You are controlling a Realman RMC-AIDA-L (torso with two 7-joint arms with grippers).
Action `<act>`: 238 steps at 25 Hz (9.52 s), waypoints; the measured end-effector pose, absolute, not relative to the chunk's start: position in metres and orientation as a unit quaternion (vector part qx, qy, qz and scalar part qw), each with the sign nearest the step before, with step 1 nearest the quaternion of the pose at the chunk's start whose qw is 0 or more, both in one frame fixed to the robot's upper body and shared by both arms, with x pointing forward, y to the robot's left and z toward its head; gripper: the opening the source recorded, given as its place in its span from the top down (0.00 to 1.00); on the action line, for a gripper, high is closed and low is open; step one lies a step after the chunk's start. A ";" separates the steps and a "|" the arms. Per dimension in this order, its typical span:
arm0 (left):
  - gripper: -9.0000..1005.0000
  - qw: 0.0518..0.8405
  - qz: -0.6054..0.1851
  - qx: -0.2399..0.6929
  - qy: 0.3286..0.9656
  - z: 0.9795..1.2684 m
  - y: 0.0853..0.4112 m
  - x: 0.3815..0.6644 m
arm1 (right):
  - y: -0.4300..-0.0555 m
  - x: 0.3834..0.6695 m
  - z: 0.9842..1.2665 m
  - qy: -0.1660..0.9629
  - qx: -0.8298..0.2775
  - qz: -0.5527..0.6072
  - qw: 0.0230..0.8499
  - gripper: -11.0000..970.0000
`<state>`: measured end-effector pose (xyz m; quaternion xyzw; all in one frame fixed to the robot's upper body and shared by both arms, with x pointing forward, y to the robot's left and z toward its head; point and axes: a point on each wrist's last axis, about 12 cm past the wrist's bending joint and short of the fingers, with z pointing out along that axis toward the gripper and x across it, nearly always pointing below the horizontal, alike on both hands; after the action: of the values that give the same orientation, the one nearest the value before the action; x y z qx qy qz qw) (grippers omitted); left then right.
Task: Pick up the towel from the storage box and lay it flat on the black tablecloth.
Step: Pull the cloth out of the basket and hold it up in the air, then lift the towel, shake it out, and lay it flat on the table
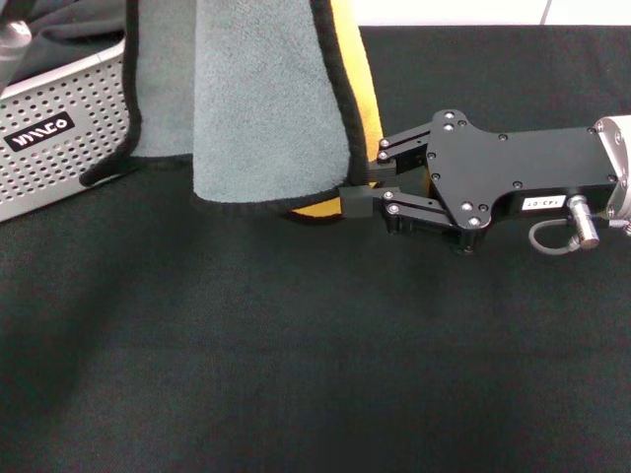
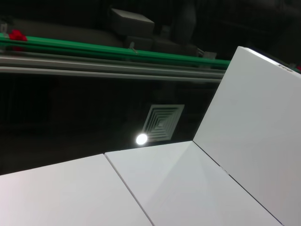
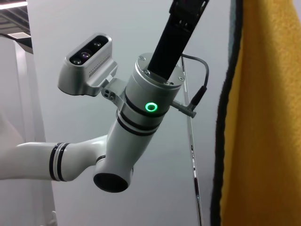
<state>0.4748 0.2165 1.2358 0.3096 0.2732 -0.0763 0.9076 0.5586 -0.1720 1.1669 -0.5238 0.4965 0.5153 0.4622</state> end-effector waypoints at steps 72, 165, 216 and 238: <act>0.98 0.730 -0.405 0.329 0.442 1.188 0.327 0.387 | -0.234 0.490 1.266 0.506 -0.574 0.354 0.538 0.99; 0.98 0.765 -0.339 0.246 0.489 1.086 0.297 0.473 | -0.192 0.582 1.153 0.640 -0.496 0.292 0.509 0.99; 0.97 0.519 -0.635 0.375 0.433 1.134 0.275 0.410 | -0.284 0.417 1.222 0.541 -0.588 0.451 0.398 0.99; 0.97 0.628 -0.507 0.290 0.514 1.083 0.261 0.483 | -0.261 0.532 1.157 0.675 -0.489 0.364 0.415 0.99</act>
<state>0.4831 0.2610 1.0835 0.2898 0.5143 -0.5070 0.6280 0.5316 -0.2608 1.1572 -0.4888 0.6754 0.3642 0.4152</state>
